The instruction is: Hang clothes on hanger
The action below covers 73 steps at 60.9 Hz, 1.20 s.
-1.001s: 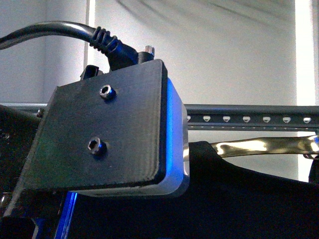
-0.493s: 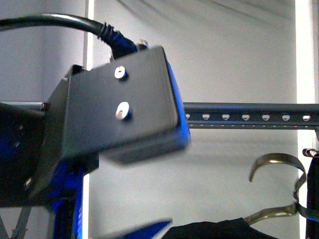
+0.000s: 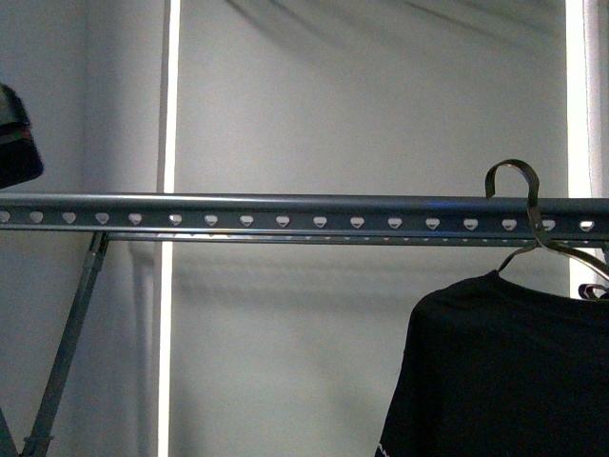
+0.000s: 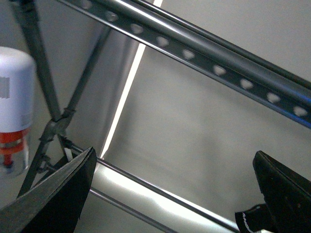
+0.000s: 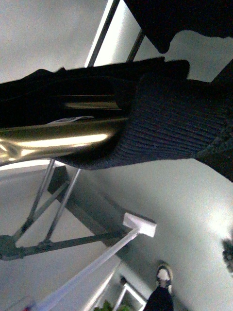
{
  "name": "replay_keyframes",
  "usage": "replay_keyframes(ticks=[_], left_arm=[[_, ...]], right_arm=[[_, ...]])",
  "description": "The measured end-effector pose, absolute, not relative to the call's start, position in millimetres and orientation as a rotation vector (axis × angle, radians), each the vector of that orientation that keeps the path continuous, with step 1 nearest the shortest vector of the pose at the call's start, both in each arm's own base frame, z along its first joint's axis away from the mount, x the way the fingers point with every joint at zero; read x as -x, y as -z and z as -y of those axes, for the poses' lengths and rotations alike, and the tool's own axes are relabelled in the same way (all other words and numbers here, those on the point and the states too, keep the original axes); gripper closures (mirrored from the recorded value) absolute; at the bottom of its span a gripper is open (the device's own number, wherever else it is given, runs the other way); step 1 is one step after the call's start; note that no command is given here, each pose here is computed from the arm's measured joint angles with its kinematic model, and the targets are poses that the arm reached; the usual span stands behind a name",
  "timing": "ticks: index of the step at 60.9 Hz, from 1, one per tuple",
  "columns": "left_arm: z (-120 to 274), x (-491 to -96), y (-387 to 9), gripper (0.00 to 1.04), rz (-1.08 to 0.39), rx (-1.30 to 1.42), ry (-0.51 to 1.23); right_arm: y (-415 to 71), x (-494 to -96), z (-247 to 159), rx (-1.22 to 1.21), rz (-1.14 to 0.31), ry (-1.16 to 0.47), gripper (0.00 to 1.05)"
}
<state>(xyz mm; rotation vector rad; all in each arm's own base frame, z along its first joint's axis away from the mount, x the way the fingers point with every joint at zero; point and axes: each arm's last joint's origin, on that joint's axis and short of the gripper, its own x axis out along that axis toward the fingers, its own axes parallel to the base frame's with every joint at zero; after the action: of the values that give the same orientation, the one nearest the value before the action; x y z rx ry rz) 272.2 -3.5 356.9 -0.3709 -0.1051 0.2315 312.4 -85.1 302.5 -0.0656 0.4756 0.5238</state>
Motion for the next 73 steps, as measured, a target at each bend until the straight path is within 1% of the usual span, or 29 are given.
replay_keyframes(ticks=[3,8,11,12,14,22,24,38,39,41,51,61,73], left_arm=[[-1.3,-270.8,-357.5,0.07,0.105,0.398,-0.243],[-4.2,-264.8,-365.1,0.07,0.161,0.446,-0.227],[-3.1,-253.8,-365.6,0.17,0.076,0.338,-0.114],[-1.7,-245.6,-361.9,0.22,0.043,0.273,-0.059],[-0.2,-234.6,-353.7,0.29,0.028,0.202,-0.014],[0.8,-205.5,-322.8,0.51,0.021,0.067,0.006],[0.8,-202.1,-317.3,0.54,0.021,0.056,0.005],[0.3,-179.1,-263.8,0.92,-0.004,0.016,0.002],[0.3,-176.7,-259.1,0.96,-0.006,0.015,0.002],[0.3,-173.3,-253.2,1.02,-0.006,0.013,0.002],[0.3,-160.2,-231.8,1.01,-0.004,0.006,0.002],[0.3,-148.7,-213.0,1.01,-0.010,0.006,0.002],[0.2,-136.3,-197.0,1.01,0.000,0.006,0.002]], right_arm=[[-306.1,-316.6,84.6,0.032,-0.473,-0.510,1.01],[-312.8,-327.8,83.2,-0.057,-0.473,-0.470,1.01],[-317.0,-336.0,82.3,-0.133,-0.478,-0.447,1.01],[-318.5,-339.5,82.1,-0.161,-0.479,-0.440,1.01],[-320.8,-345.5,82.0,-0.207,-0.482,-0.424,1.01],[-329.7,-358.3,80.3,-0.303,-0.476,-0.383,1.01],[-331.2,-360.6,79.9,-0.315,-0.473,-0.377,1.01],[-351.1,-376.3,68.8,-0.414,-0.451,-0.363,1.01],[-353.1,-377.4,67.3,-0.419,-0.448,-0.367,1.01],[-356.3,-379.6,65.2,-0.427,-0.444,-0.372,1.01],[-358.9,-385.0,64.6,-0.453,-0.445,-0.350,1.01],[-345.2,-393.6,66.8,-0.486,-0.469,-0.331,1.01],[-327.5,-396.2,67.0,-0.516,-0.464,-0.342,1.01]])
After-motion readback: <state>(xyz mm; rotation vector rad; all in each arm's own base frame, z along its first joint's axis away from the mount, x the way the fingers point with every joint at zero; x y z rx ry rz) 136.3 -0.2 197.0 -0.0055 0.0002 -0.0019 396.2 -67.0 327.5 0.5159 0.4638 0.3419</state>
